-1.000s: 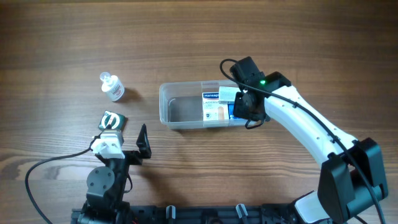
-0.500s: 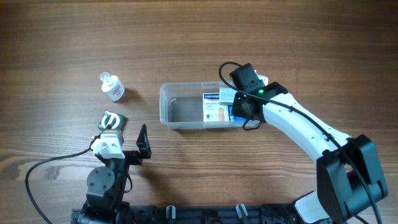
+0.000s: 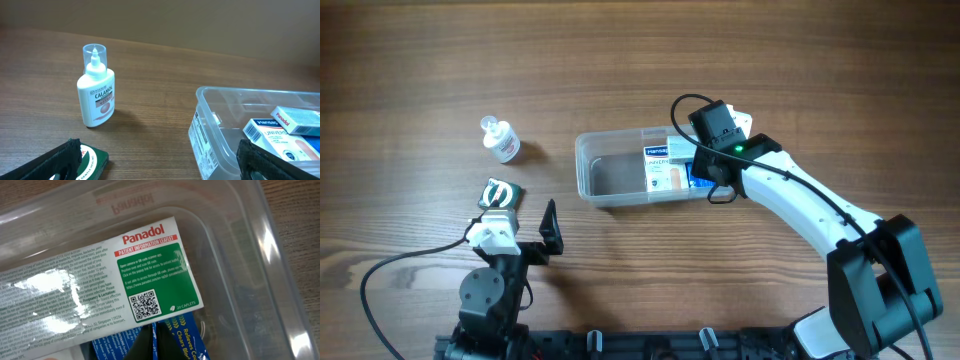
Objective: Pack container
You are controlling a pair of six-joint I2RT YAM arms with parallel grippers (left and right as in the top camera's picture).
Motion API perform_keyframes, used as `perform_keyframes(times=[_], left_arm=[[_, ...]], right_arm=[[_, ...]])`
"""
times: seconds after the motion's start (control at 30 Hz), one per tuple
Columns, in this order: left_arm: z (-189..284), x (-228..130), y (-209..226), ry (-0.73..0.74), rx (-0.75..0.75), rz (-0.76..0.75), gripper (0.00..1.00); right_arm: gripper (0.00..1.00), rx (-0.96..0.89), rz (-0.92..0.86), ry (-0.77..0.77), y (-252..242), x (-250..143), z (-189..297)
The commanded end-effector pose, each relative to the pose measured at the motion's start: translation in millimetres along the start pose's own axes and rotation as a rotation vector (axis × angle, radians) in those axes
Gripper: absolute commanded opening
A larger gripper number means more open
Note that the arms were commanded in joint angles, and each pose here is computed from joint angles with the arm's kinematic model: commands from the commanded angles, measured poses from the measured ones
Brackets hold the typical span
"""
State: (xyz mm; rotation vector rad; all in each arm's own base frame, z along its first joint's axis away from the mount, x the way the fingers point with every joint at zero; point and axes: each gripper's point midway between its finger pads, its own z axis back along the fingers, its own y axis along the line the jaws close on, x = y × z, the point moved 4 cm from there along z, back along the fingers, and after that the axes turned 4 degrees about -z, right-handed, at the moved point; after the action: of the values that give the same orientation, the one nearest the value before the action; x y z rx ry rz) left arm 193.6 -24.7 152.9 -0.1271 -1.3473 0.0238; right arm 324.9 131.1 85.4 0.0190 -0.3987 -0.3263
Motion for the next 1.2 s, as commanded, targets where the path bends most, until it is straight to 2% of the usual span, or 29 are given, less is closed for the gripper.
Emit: perform_keyframes(times=[0.0, 0.3, 0.37, 0.4, 0.43, 0.63, 0.77, 0.97, 1.17], left_arm=[[0, -1, 1, 0.000, 0.009, 0.001, 1.00], [0, -1, 1, 0.000, 0.009, 0.001, 1.00], [0, -1, 1, 0.000, 0.009, 0.001, 1.00], [0, -1, 1, 0.000, 0.009, 0.001, 1.00], [0, -1, 1, 0.000, 0.009, 0.000, 1.00], [0, 0, 1, 0.000, 0.009, 0.000, 1.00], [0, -1, 1, 0.000, 0.009, 0.000, 1.00], [0, -1, 1, 0.000, 0.009, 0.001, 1.00], [0, -1, 1, 0.000, 0.009, 0.001, 1.00]], right_arm=[[0.04, 0.041, -0.027, -0.019, 3, 5, 17], [0.05, 0.172, -0.060, -0.127, -2, 19, 87], [0.08, 0.170, -0.062, -0.131, -6, 18, 94], [0.14, 0.163, -0.065, -0.127, -9, 17, 95], [0.18, 0.147, -0.076, -0.116, -14, 16, 94], [0.19, 0.042, -0.198, -0.074, -55, 27, 82], [0.22, 0.009, -0.187, -0.063, -70, 32, 74], [0.22, 0.001, -0.113, 0.024, -69, 24, 56], [0.22, -0.032, -0.129, 0.121, -67, 12, 27]])
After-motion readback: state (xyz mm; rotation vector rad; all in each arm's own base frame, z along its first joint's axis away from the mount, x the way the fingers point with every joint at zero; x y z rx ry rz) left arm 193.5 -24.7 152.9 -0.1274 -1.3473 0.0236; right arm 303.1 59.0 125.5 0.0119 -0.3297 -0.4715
